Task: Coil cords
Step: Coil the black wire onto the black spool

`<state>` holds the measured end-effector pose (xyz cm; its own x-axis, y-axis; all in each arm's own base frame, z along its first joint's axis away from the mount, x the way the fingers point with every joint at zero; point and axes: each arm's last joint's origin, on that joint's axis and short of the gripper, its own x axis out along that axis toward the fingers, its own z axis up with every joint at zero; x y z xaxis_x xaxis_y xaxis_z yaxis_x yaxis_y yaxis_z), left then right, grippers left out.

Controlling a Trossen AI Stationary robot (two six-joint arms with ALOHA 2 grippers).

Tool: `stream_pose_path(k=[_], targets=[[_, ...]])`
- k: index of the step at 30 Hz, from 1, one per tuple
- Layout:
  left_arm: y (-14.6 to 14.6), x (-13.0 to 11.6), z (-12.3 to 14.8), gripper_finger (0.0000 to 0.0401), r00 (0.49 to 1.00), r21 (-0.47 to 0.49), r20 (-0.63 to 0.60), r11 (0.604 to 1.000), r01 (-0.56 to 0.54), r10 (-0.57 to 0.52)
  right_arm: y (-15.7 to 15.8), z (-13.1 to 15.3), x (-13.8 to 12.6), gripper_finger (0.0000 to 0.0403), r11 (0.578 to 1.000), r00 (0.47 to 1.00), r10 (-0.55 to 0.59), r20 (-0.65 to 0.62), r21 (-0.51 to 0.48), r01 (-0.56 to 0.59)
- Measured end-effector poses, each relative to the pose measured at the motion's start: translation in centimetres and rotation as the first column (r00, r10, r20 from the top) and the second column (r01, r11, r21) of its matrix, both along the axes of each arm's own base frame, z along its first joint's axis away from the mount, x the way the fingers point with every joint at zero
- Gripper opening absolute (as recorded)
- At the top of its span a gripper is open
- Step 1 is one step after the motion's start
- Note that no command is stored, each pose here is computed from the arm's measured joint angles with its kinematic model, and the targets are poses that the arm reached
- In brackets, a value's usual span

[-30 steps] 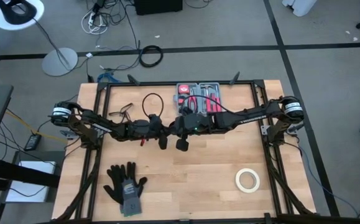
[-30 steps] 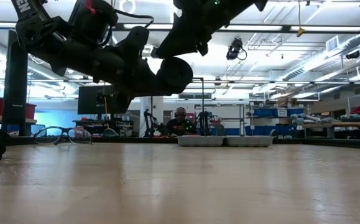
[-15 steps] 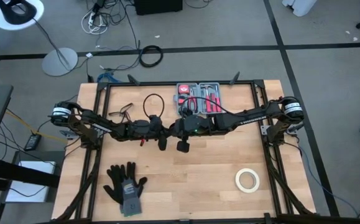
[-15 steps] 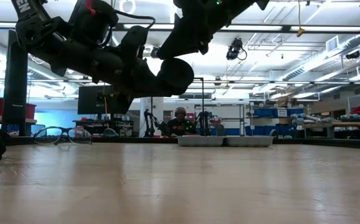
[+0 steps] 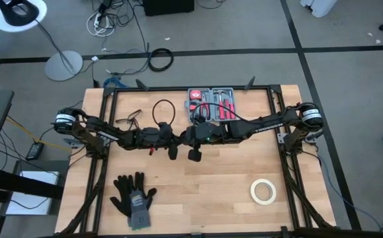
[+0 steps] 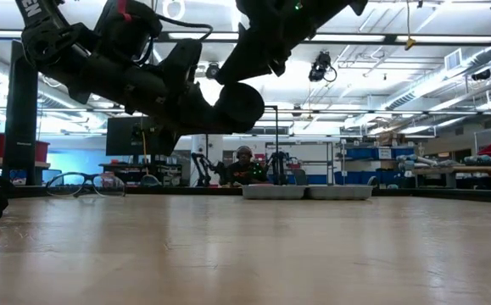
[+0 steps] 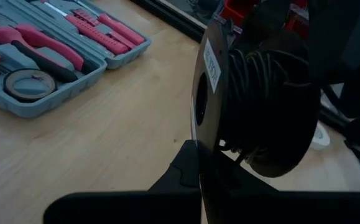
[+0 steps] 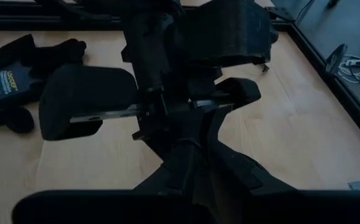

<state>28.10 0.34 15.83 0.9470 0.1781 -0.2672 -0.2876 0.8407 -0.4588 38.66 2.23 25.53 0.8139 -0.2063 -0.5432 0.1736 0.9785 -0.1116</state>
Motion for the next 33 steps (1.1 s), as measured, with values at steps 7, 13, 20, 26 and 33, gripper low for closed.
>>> stream_pose_path(k=[7, 13, 20, 26, 33], targets=[[0.0, -0.2, -0.7, 0.0000, 0.997, -0.006, -0.079, 1.000, -0.006, 0.006, -0.1, -3.0, -0.7, 0.0059, 0.999, 0.997, -0.027, 0.075, 0.019, 0.025], [-0.1, 0.2, -2.0, 0.0000, 0.995, -0.070, -0.095, 0.997, 0.010, -0.017, -0.2, -5.5, -1.9, 0.0059, 0.994, 0.983, -0.071, 0.168, 0.090, 0.056], [-0.2, 1.6, -4.4, 0.0000, 0.996, -0.137, -0.070, 0.990, 0.042, -0.052, -0.3, -7.3, -2.9, 0.0060, 0.985, 0.985, -0.108, 0.137, 0.149, 0.087], [-0.1, 2.6, -5.2, 0.0000, 0.994, -0.175, -0.082, 0.983, 0.058, -0.073, -0.4, -8.5, -3.6, 0.0060, 0.975, 0.985, -0.136, 0.105, 0.190, 0.114], [0.2, 2.6, -5.2, 0.0000, 0.993, -0.179, -0.083, 0.982, 0.064, -0.080, -0.4, -8.5, -3.7, 0.0060, 0.973, 0.983, -0.142, 0.113, 0.200, 0.117]])
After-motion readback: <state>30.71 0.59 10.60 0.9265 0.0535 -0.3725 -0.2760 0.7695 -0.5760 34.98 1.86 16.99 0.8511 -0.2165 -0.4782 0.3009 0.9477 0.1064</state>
